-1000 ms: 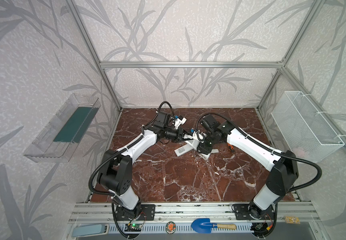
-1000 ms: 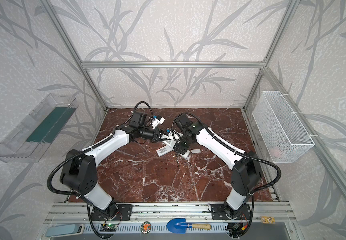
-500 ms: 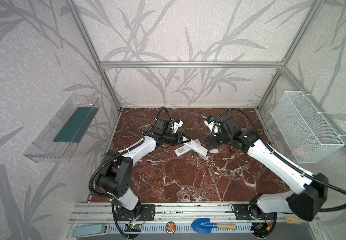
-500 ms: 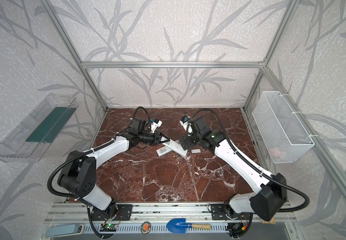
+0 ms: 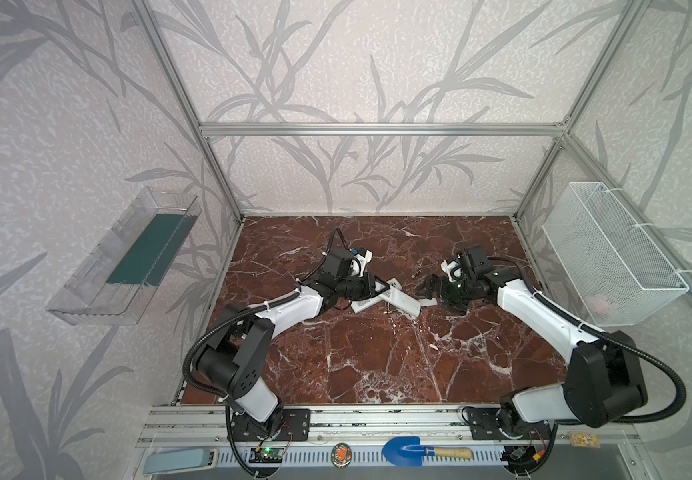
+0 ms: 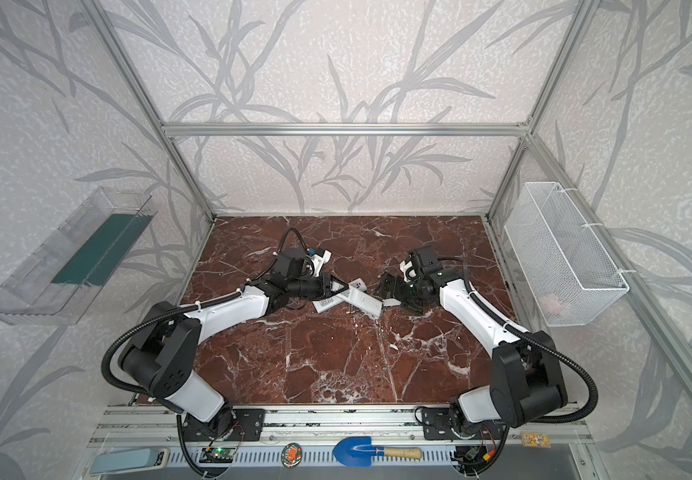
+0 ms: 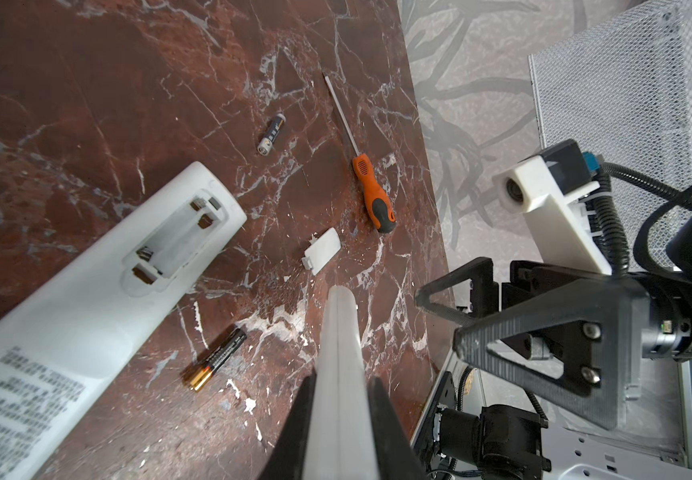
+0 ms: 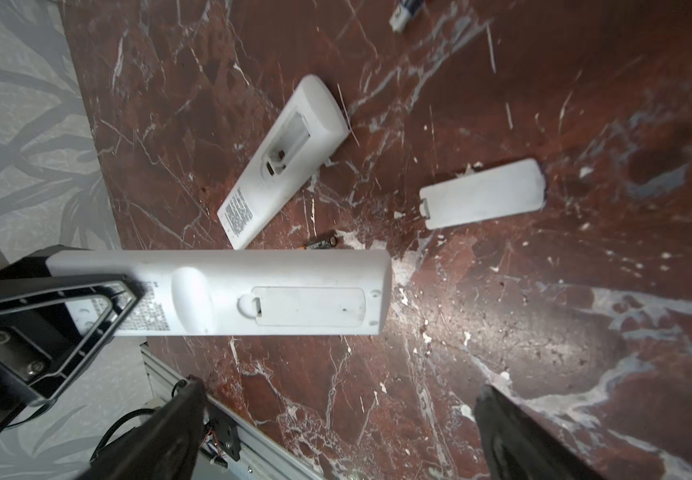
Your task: Unload the batteries from the remote control
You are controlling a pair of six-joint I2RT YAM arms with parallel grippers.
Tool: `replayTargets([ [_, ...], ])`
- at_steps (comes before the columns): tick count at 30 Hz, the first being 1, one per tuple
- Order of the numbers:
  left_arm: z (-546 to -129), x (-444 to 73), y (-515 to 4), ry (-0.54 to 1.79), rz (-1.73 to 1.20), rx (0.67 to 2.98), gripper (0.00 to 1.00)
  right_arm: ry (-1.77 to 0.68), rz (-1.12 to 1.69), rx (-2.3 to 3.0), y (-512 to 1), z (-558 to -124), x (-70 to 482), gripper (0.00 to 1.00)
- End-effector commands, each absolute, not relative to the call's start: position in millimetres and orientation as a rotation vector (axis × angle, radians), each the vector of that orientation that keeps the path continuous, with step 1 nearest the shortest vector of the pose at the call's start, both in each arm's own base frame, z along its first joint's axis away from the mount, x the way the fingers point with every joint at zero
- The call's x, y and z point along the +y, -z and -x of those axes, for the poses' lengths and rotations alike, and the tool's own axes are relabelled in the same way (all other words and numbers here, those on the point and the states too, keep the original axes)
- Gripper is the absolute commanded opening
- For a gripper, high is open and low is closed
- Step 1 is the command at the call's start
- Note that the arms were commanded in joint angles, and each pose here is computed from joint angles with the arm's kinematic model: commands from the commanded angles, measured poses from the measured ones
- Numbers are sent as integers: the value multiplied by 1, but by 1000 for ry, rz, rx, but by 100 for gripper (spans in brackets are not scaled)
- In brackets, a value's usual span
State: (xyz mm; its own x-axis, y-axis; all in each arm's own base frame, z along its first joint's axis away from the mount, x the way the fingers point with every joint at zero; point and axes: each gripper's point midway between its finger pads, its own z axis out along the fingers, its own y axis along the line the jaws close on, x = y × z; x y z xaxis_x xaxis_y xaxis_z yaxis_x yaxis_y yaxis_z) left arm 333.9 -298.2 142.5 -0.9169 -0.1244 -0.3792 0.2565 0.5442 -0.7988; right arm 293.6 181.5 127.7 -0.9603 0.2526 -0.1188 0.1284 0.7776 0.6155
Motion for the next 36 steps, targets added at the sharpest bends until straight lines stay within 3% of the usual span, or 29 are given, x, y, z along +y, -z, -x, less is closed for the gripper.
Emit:
replayTargets([
  [1, -345, -302, -153, 1330, -106, 2355, 0, -1052, -306, 2772, -134, -287, 192, 100],
  [36, -336, -309, -116, 1331, -144, 2486, 0, -1088, -276, 2920, -49, -290, 215, 92],
])
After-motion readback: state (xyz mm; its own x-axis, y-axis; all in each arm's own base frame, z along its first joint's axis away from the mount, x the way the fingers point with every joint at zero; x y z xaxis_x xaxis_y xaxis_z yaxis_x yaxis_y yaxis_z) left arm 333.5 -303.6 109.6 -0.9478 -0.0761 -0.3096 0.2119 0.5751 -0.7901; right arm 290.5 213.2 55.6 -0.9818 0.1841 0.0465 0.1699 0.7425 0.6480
